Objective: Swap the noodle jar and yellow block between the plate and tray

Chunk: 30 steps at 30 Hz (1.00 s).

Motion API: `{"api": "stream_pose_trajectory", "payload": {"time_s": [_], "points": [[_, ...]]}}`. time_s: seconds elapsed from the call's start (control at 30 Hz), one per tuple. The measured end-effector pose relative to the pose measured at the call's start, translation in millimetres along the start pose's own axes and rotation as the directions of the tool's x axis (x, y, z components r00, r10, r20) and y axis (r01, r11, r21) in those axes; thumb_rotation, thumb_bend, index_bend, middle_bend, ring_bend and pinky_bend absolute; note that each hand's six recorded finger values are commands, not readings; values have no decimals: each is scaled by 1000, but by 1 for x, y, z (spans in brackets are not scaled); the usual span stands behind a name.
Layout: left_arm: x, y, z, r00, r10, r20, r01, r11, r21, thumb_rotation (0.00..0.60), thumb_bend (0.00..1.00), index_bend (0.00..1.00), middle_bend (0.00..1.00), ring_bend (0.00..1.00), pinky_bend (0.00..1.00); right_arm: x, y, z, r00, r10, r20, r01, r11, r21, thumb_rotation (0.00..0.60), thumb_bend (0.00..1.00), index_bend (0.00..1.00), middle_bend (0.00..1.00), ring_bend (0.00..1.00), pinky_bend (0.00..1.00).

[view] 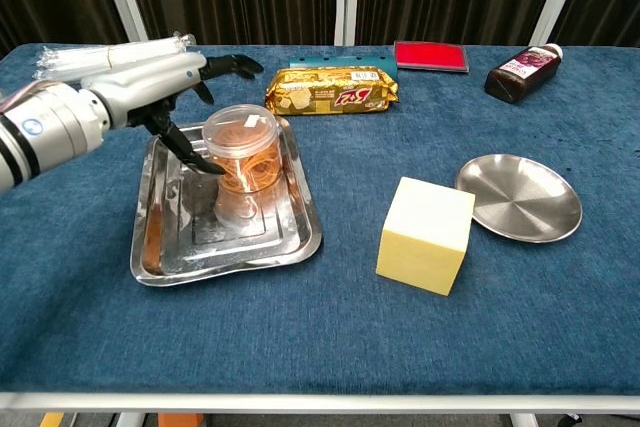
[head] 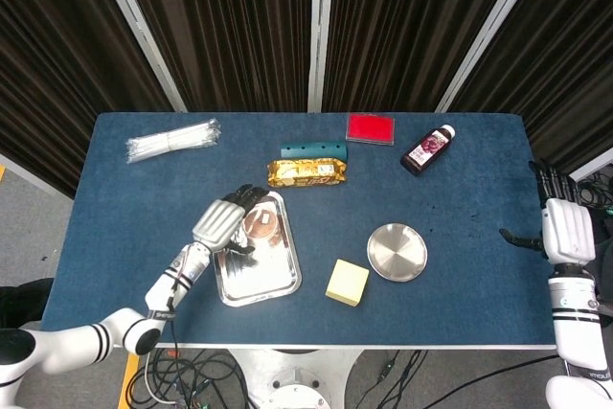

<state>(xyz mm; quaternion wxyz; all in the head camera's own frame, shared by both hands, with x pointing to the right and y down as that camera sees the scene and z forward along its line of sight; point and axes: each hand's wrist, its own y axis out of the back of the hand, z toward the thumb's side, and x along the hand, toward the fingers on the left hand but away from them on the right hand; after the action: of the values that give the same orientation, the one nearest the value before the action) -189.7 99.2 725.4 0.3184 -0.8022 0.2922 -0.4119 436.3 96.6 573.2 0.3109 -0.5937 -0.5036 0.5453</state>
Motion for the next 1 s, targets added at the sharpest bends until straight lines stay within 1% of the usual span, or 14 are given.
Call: {"api": "stream_pose_trajectory", "payload": {"time_s": [0.13,0.23,0.33,0.43,0.53,0.63,0.67,0.73,0.77,0.8,0.83,0.93,0.97,1.0], "points": [[-13,16,-7,999,35,-20,-35,999,5,600,0,40,0,0,156,4,-3,8,999,26,-32,-26,1000,6,600,0,0,0,0,0],[-31,33,-19,996,68,-55,-67,998,22,600,0,40,0,0,151,9,-7,18,996,61,-69,-60,998,9,600,0,0,0,0,0],[-56,52,-38,987,114,-112,-107,992,62,600,0,40,0,0,143,15,-12,34,986,109,-124,-107,994,21,600,0,0,2,0,0],[-83,65,-57,971,158,-178,-140,984,110,600,0,41,0,0,134,21,-20,56,965,174,-195,-168,985,47,600,0,0,7,0,0],[-108,65,-71,955,173,-239,-149,982,118,600,0,41,1,0,133,26,-32,81,930,251,-267,-237,968,83,600,0,0,8,0,0],[-126,61,-82,942,172,-287,-145,983,113,600,0,42,5,0,131,30,-48,107,880,336,-335,-307,942,138,600,0,0,7,0,0],[-131,59,-85,938,170,-302,-145,984,105,600,0,42,5,0,131,32,-56,117,856,370,-361,-331,929,166,600,0,0,7,0,0],[-137,58,-90,931,172,-321,-149,984,96,600,0,42,6,0,130,34,-67,134,817,418,-397,-359,908,216,600,0,0,5,0,0],[-141,57,-94,927,176,-332,-153,984,92,600,0,42,5,0,130,35,-75,144,792,446,-417,-372,894,249,600,0,0,4,0,0],[-143,57,-96,924,178,-339,-156,984,90,600,0,42,6,0,130,37,-80,151,772,467,-431,-381,883,274,600,0,0,4,0,0],[-145,58,-99,921,181,-345,-159,983,90,600,0,42,6,0,130,38,-88,161,746,493,-447,-391,868,305,600,0,0,4,0,0],[-151,60,-106,913,186,-362,-164,982,91,600,0,42,6,0,130,42,-101,181,693,542,-475,-406,838,363,600,0,0,1,0,0],[-153,60,-107,912,187,-366,-165,982,90,600,0,42,6,0,130,44,-106,187,673,560,-483,-411,826,385,600,0,0,1,0,0],[-154,61,-108,911,187,-369,-165,982,89,600,0,43,6,0,130,45,-109,191,659,573,-487,-415,817,400,600,0,0,0,0,0]]}}
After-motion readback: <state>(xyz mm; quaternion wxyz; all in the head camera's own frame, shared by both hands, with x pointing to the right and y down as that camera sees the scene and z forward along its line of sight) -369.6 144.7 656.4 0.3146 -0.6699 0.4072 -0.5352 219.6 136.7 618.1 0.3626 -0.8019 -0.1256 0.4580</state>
